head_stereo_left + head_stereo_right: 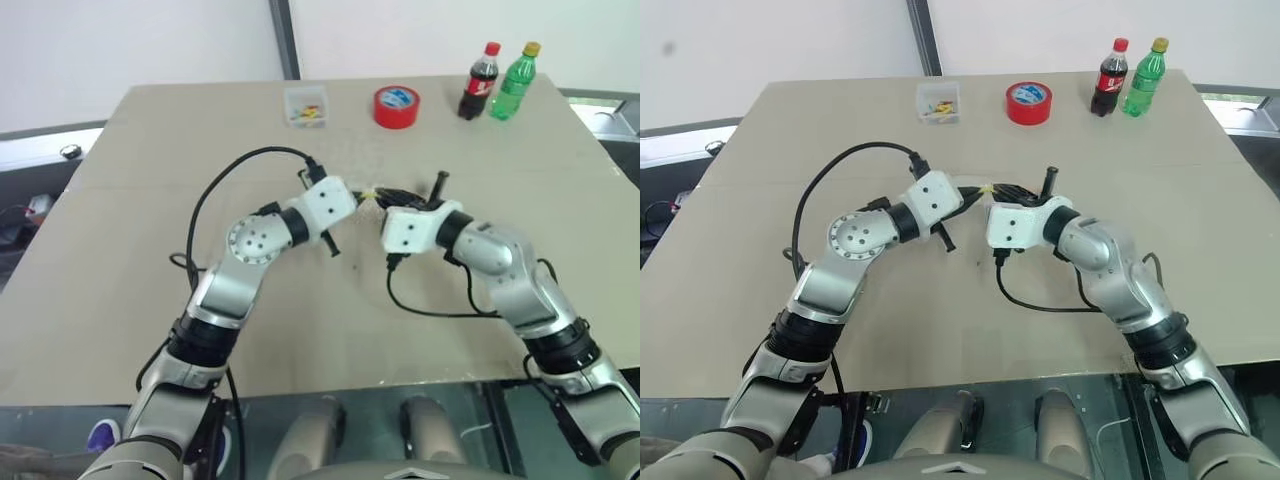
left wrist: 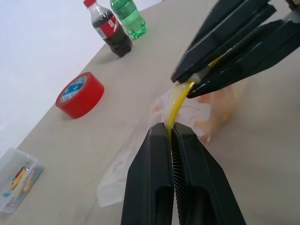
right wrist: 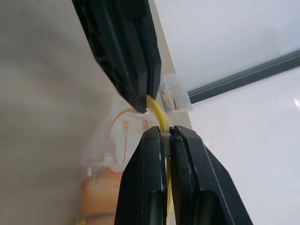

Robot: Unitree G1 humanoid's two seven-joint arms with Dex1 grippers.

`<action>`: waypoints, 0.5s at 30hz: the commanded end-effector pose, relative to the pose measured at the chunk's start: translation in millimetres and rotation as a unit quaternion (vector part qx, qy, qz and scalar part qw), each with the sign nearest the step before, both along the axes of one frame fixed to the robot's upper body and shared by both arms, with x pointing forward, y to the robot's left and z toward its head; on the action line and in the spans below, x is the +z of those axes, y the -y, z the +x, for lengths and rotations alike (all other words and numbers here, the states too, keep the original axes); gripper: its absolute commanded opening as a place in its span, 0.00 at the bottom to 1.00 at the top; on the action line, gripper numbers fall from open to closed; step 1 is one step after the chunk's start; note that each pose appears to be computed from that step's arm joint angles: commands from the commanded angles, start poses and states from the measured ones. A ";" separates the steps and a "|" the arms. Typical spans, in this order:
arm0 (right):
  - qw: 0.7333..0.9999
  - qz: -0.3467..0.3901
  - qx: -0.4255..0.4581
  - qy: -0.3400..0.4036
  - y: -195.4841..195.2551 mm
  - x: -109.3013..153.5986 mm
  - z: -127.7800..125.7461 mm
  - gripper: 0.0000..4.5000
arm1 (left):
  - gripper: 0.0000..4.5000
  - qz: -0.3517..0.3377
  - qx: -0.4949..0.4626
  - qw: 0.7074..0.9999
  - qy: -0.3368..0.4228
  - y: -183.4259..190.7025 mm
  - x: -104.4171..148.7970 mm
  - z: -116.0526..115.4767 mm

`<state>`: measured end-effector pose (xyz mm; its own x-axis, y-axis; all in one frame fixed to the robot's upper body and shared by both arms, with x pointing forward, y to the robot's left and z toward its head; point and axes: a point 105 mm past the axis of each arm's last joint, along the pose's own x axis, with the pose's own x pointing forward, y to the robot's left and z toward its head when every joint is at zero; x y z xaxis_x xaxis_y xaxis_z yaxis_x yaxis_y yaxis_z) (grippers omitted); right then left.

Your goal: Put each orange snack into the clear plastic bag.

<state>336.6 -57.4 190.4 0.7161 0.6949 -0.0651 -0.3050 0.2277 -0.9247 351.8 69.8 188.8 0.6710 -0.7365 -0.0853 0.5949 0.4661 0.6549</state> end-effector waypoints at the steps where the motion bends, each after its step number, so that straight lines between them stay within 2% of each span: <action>1: 0.998 0.023 -0.064 0.016 38.7 17.6 4.4 0.02 | 0.00 -0.017 0.041 0.998 0.035 -22.4 18.6 6.3; 15: 0.979 -0.010 -0.205 -0.008 130.3 -0.6 4.3 0.02 | 0.00 -0.005 0.056 0.998 0.035 -44.9 11.9 14.4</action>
<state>333.6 -148.1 177.8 0.8653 0.4853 -0.1257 -0.2879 0.2758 -0.9171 356.4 81.5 185.9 0.6721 -0.7364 -0.0769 0.5799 0.4589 0.6731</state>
